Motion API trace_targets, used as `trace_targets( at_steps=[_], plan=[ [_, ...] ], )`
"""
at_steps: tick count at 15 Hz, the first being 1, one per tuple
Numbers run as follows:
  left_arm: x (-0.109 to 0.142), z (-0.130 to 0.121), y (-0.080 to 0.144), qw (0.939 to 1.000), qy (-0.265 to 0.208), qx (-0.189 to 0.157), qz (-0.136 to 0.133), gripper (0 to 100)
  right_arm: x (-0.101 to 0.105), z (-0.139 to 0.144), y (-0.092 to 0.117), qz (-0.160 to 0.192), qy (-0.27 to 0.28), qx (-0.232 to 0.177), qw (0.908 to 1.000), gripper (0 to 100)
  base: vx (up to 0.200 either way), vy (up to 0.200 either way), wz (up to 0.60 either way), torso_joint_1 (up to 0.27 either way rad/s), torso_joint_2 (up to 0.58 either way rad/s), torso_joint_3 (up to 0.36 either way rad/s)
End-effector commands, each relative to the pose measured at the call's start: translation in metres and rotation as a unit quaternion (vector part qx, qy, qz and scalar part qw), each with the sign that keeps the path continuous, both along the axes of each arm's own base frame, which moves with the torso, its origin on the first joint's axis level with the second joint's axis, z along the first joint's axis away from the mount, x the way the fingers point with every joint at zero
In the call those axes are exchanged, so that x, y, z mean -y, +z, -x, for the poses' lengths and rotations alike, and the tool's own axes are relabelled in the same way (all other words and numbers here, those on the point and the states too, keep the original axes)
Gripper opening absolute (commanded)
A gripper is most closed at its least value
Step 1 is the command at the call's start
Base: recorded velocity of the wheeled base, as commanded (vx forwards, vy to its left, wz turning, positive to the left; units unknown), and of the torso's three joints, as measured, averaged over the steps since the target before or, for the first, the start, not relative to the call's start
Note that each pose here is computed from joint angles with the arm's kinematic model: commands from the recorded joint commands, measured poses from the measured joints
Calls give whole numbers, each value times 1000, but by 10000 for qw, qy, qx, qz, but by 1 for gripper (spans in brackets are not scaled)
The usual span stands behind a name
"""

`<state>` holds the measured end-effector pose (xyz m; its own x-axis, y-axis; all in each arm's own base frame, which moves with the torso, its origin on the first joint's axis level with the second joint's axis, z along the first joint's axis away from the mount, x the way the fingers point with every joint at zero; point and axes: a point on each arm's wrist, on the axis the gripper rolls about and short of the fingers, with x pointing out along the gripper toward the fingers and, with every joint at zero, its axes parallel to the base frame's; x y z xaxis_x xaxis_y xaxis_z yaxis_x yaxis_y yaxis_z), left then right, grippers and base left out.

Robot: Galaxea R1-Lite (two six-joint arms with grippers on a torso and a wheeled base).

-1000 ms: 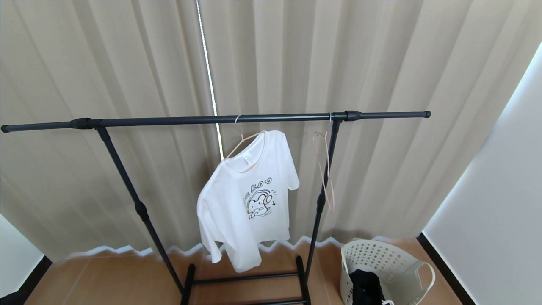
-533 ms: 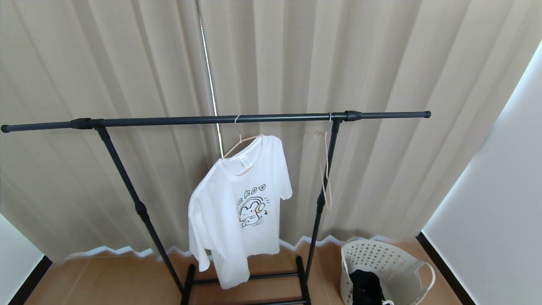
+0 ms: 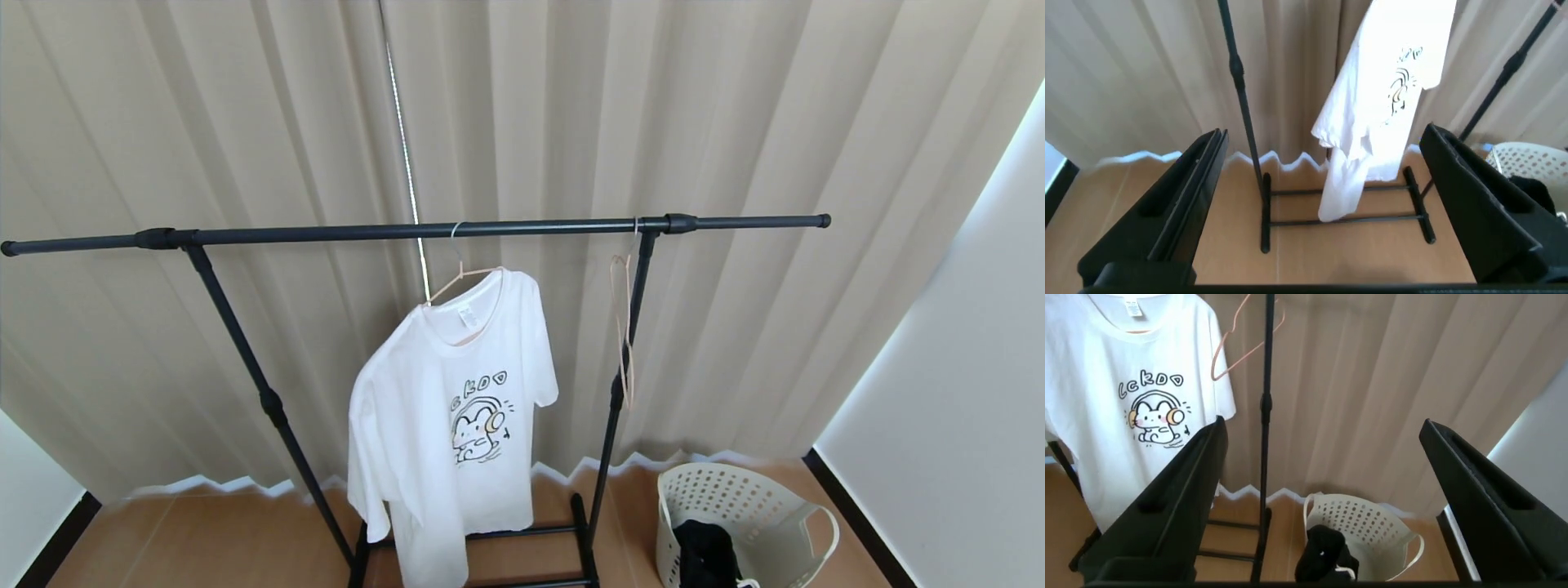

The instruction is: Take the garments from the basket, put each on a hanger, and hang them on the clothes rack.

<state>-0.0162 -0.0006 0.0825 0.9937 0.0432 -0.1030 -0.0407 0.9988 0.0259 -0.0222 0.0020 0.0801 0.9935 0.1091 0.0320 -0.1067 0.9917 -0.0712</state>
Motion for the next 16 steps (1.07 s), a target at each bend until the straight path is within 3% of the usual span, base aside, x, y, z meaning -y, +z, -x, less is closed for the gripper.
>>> trace_targets(
  at_steps=[1,4,6,16],
  plan=[
    [0,2,-5,9999,6,91,-81,100,0,1,0,-3,-2,61,10000,100,0,0,0,0,0,0],
    [2,5,-7,9965,-790,274,-62,100,0,1,0,-26,-1,67,10000,100,0,0,0,0,0,0],
    [2,7,-7,9959,-789,427,-82,100,0,1,0,-18,-2,60,10000,100,0,0,0,0,0,0],
    [2,7,-7,9964,-730,432,14,100,0,1,0,-18,-2,60,10000,100,0,0,0,-25,65,35]
  ],
)
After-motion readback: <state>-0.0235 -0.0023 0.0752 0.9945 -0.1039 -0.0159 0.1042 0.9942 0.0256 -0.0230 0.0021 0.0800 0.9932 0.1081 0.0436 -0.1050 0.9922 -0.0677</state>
